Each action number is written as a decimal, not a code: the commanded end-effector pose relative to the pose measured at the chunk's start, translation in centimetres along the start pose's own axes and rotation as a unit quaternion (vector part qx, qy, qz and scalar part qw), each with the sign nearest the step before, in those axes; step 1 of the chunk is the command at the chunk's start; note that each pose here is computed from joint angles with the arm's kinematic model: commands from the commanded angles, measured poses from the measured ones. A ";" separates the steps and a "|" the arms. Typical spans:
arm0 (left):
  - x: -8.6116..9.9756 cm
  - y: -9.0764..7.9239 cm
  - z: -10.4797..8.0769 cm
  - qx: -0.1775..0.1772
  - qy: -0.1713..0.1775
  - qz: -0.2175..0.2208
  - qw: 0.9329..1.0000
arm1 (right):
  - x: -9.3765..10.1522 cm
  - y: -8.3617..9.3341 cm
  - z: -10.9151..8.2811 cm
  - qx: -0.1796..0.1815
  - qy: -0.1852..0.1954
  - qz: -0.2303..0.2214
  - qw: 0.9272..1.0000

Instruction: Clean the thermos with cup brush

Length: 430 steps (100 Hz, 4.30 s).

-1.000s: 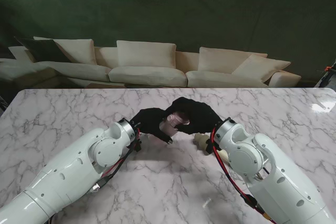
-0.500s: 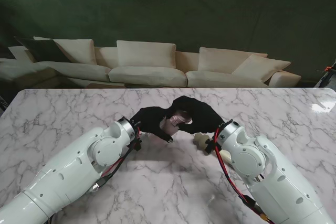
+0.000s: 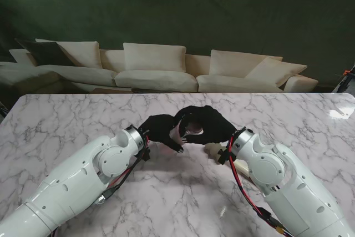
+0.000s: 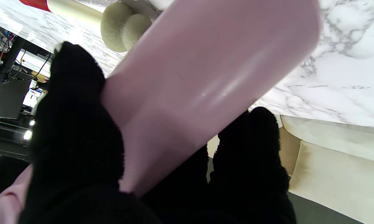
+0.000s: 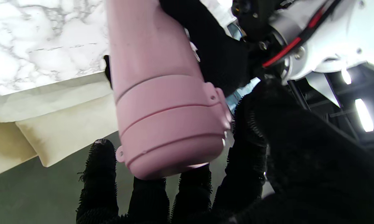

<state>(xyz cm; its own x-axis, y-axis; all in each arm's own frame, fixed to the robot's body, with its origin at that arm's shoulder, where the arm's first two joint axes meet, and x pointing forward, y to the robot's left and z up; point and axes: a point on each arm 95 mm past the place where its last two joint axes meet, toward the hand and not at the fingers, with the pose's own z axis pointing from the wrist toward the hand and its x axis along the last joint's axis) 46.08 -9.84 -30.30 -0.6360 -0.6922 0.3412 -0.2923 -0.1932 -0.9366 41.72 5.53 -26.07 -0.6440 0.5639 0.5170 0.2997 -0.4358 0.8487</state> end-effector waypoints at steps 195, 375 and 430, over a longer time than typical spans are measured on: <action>0.6 -0.7 0.2 0.001 0.008 0.004 1.000 | 0.9 -0.6 0.2 -0.001 -0.015 -0.034 0.999; -1.1 -2.2 -1.6 -0.008 0.009 0.055 0.998 | -17.7 1.0 -7.1 0.105 -0.318 -0.304 0.892; -1.1 -2.1 -1.7 -0.010 0.011 0.055 0.998 | -18.7 -1.6 -7.7 0.148 -0.336 -0.317 0.875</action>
<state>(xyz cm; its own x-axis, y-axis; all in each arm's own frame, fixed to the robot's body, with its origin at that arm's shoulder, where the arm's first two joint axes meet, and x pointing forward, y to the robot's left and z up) 46.15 -7.41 -28.75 -0.6743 -0.6974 0.2428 -0.2317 -0.1124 -0.9663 48.03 -9.31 -37.65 -0.2267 0.9550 -0.1912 0.2623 0.2489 0.9323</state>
